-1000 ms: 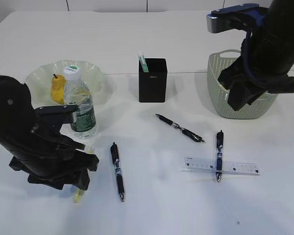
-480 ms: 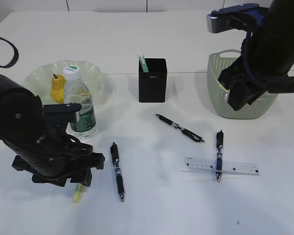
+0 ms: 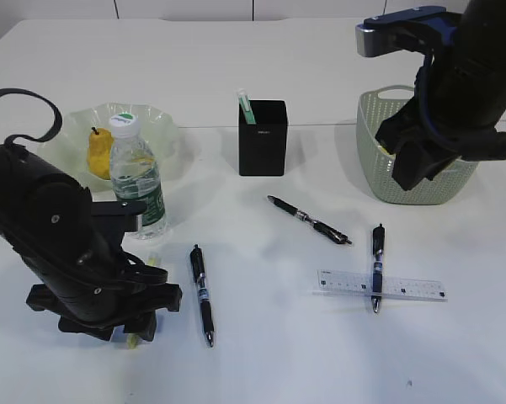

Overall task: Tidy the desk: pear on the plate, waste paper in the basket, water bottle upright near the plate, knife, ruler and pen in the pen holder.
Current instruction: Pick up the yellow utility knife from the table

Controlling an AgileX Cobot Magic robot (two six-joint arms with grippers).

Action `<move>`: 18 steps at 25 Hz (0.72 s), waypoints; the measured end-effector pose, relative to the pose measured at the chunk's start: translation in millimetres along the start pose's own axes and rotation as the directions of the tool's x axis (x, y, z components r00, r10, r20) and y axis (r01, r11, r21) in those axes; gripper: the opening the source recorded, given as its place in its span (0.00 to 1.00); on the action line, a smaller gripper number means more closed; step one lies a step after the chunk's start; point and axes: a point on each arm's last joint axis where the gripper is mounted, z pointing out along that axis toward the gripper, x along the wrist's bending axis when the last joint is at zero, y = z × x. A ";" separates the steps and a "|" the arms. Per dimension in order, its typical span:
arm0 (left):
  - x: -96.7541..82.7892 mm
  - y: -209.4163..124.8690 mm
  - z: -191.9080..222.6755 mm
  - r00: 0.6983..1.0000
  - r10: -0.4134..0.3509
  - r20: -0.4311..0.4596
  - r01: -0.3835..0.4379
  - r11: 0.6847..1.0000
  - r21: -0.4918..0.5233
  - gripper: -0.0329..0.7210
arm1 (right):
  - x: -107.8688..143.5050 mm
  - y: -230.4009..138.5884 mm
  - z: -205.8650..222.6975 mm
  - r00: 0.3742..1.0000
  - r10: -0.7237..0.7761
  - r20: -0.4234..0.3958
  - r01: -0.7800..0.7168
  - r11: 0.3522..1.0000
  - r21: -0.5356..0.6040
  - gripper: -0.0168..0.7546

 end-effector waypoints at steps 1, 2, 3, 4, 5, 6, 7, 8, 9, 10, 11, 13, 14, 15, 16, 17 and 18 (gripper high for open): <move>-0.1 0.1 0.5 1.000 0.000 0.000 0.000 1.000 0.000 0.55 | 0.0 0.0 0.0 1.000 0.000 0.000 0.000 1.000 0.000 0.34; -0.2 0.2 0.7 1.000 0.000 0.001 0.000 1.000 -0.002 0.55 | 0.0 0.0 0.0 1.000 0.000 0.000 0.000 1.000 0.000 0.34; -0.4 0.6 0.7 1.000 0.000 0.004 0.000 1.000 -0.006 0.54 | 0.0 0.0 0.0 1.000 0.000 0.000 0.000 1.000 0.000 0.34; -0.8 1.1 0.7 1.000 0.000 0.008 0.000 1.000 -0.011 0.54 | 0.0 0.0 0.0 1.000 0.000 0.000 0.000 1.000 0.000 0.34; -1.1 1.5 0.7 1.000 0.000 0.012 0.000 1.000 -0.016 0.54 | 0.0 0.0 0.0 1.000 0.000 0.000 0.000 1.000 0.000 0.34; -1.3 1.8 1.2 1.000 0.000 0.013 0.000 1.000 -0.019 0.54 | 0.0 0.0 0.0 1.000 0.000 0.000 0.000 1.000 0.000 0.34; -1.8 2.5 1.5 1.000 0.000 0.016 0.000 1.000 -0.023 0.54 | 0.0 0.0 0.0 1.000 0.000 0.000 0.000 1.000 0.000 0.34; -1.8 2.5 2.2 1.000 0.000 0.016 0.000 1.000 -0.023 0.54 | 0.0 0.0 0.0 1.000 0.000 0.000 0.000 1.000 0.000 0.34; -1.8 2.5 3.5 1.000 0.000 0.015 0.000 1.000 -0.021 0.54 | 0.0 0.0 0.0 1.000 0.000 0.000 0.000 1.000 0.000 0.34; -1.9 2.6 5.2 1.000 0.000 0.012 0.000 1.000 -0.017 0.53 | 0.0 0.0 0.0 1.000 0.000 0.000 0.000 1.000 0.000 0.34; -1.9 2.6 6.7 1.000 0.000 0.012 0.000 1.000 -0.016 0.53 | 0.0 0.0 0.0 1.000 0.000 0.000 0.000 1.000 0.000 0.34; -2.0 2.7 9.4 1.000 0.000 0.009 0.000 1.000 -0.012 0.53 | 0.0 0.0 0.0 1.000 0.000 0.000 0.000 1.000 0.000 0.34; -2.4 3.3 9.8 1.000 0.002 0.009 -0.002 1.000 -0.014 0.53 | 0.0 0.0 0.0 1.000 0.000 0.000 0.000 1.000 0.000 0.34; -2.3 3.2 10.4 1.000 0.002 0.008 -0.002 1.000 -0.012 0.53 | 0.0 0.0 0.0 1.000 0.000 0.000 0.000 1.000 0.000 0.34; -2.6 3.6 10.7 1.000 0.002 0.008 -0.002 1.000 -0.012 0.53 | 0.0 0.0 0.0 1.000 0.000 0.000 0.000 1.000 0.000 0.34; -2.9 4.0 10.6 1.000 0.002 0.010 -0.002 1.000 -0.014 0.53 | 0.0 0.0 0.0 1.000 0.000 0.000 0.000 1.000 0.000 0.34; -2.9 4.0 10.6 1.000 0.002 0.010 -0.002 1.000 -0.014 0.52 | 0.0 0.0 0.0 1.000 0.000 0.000 0.000 1.000 0.000 0.34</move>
